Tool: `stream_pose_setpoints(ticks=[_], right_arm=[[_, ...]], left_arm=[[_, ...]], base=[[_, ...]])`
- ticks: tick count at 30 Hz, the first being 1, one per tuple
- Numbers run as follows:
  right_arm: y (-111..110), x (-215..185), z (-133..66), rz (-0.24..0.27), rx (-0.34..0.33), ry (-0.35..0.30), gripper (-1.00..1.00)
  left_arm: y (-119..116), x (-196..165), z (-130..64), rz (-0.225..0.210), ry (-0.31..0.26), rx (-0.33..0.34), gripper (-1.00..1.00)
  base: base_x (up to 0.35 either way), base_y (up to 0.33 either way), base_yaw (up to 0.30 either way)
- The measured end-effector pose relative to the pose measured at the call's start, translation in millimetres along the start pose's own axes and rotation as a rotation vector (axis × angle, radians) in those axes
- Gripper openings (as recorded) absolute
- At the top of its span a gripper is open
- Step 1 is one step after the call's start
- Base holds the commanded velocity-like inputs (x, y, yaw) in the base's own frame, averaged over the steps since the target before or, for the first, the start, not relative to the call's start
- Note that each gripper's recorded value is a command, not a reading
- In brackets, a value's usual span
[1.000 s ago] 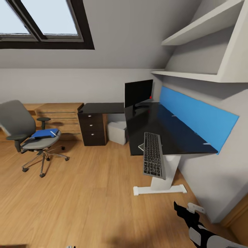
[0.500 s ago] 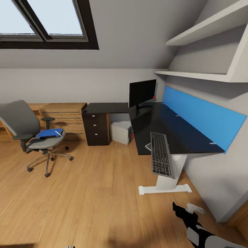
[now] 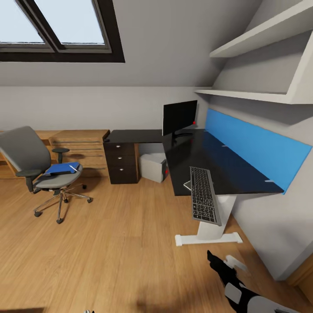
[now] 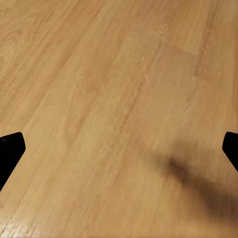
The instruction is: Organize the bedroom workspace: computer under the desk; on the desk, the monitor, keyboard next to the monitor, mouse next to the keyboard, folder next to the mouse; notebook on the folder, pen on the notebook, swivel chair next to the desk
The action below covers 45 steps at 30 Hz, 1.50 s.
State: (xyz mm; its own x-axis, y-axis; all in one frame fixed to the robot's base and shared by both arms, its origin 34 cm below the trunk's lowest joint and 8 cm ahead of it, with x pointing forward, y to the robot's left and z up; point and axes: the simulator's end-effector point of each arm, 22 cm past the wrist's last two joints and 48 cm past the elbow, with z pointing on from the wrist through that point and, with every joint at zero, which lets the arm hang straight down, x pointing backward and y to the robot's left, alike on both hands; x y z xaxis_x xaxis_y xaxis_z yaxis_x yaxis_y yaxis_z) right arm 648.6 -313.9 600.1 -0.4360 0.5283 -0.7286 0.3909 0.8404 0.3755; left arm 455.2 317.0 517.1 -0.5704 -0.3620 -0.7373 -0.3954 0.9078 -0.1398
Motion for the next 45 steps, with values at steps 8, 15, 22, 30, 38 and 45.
stream_pose_setpoints(ticks=[8, 15, 22, 30, 38, 45], right_arm=[[45, -6, -3.5, 0.237, -0.208, 0.011, 1.00], [85, -11, -17.4, 0.323, -0.415, 0.040, 1.00], [104, -16, -27.7, 0.343, -0.520, 0.039, 1.00], [95, -26, -29.2, 0.341, -0.536, 0.028, 1.00], [88, -48, -41.7, 0.437, -0.639, 0.061, 1.00], [85, -67, -53.4, 0.492, -0.723, 0.066, 1.00]], left_arm=[[-1, 0, -0.1, 0.001, 0.000, 0.004, 1.00], [-2, 1, -0.4, -0.001, 0.001, 0.005, 1.00], [-2, 1, -0.5, -0.001, 0.001, 0.005, 1.00], [-2, 2, -0.4, -0.001, 0.005, 0.006, 1.00], [-2, 2, -0.4, 0.000, 0.008, 0.007, 1.00], [-2, 2, -0.3, 0.000, 0.008, 0.007, 1.00]], base=[[0.000, 0.000, 0.000], [0.000, 0.000, 0.000], [0.000, 0.000, 0.000], [0.000, 0.000, 0.000], [0.000, 0.000, 0.000], [0.000, 0.000, 0.000]])
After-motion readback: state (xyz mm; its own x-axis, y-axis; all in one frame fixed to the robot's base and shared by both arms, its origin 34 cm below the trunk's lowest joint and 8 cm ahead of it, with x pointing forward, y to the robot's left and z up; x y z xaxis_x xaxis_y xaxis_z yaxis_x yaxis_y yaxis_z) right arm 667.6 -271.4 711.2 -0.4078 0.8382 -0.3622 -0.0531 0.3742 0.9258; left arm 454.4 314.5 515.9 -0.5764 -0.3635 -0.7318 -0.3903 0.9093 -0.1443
